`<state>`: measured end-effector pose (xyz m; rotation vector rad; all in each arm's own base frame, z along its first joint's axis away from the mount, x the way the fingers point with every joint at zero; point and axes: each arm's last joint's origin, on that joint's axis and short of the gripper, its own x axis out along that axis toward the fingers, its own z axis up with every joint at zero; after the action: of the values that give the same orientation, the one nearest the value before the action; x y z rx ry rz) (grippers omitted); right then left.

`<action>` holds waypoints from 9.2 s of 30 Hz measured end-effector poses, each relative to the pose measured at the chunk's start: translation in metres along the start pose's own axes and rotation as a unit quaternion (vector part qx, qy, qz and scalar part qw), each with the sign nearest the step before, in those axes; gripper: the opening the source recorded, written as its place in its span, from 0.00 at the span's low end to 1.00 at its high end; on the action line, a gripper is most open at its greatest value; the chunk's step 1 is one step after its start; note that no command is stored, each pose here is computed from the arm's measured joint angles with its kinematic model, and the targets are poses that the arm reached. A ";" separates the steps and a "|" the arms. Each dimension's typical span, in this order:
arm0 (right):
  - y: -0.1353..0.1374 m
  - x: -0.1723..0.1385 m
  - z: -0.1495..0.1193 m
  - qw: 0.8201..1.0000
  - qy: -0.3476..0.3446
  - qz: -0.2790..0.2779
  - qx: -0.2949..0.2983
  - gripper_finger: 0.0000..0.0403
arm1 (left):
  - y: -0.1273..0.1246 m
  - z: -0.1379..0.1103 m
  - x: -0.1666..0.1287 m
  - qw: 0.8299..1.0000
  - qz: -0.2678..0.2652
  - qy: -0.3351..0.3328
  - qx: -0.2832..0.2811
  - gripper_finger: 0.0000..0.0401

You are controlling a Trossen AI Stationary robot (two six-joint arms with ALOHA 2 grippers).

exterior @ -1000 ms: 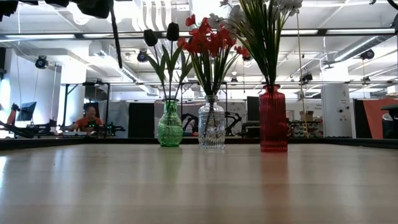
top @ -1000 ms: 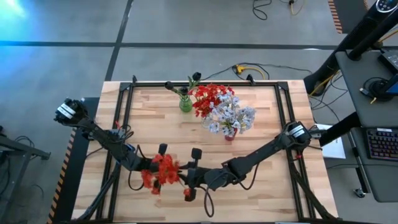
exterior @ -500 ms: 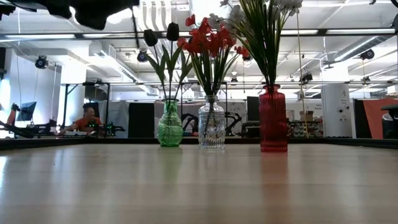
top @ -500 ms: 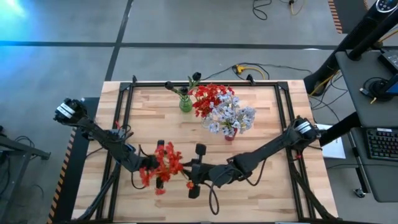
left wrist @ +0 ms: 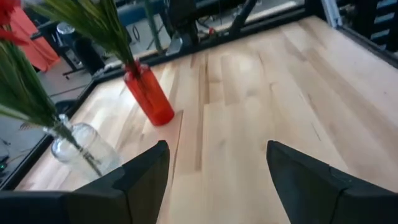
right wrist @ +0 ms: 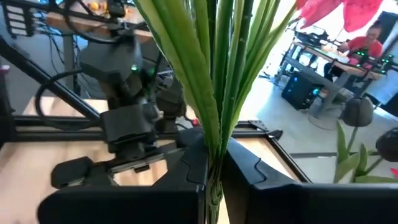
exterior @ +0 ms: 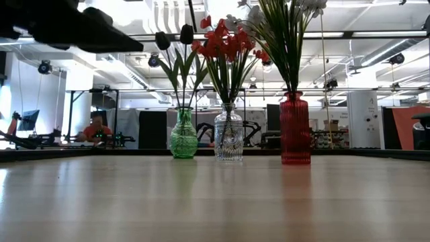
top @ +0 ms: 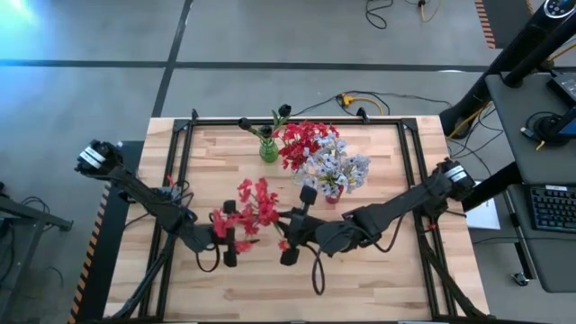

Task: Sort flowers into vase by color
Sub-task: Put the orange flowers into the transparent vase

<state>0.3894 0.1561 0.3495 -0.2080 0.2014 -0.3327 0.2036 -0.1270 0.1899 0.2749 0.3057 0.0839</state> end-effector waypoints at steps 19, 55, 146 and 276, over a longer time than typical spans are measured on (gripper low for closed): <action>0.003 0.010 -0.041 0.995 -0.007 -0.099 0.002 0.04 | 0.011 -0.005 -0.011 0.999 0.030 0.042 0.006 0.63; 0.007 -0.106 0.047 0.991 -0.050 -0.115 0.040 0.04 | 0.012 -0.009 -0.010 0.997 0.041 0.056 0.021 0.63; 0.005 0.063 -0.077 0.932 -0.072 -0.346 -0.084 0.04 | 0.084 0.014 -0.036 0.991 0.019 0.014 0.135 0.57; -0.095 0.076 -0.061 0.977 0.096 -0.137 -0.130 0.04 | 0.087 0.014 -0.040 0.990 0.020 0.014 0.138 0.57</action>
<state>0.4174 0.0321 0.3010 -0.4664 0.4092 -0.6019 0.1661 -0.0520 0.2387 0.5548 0.3396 0.0844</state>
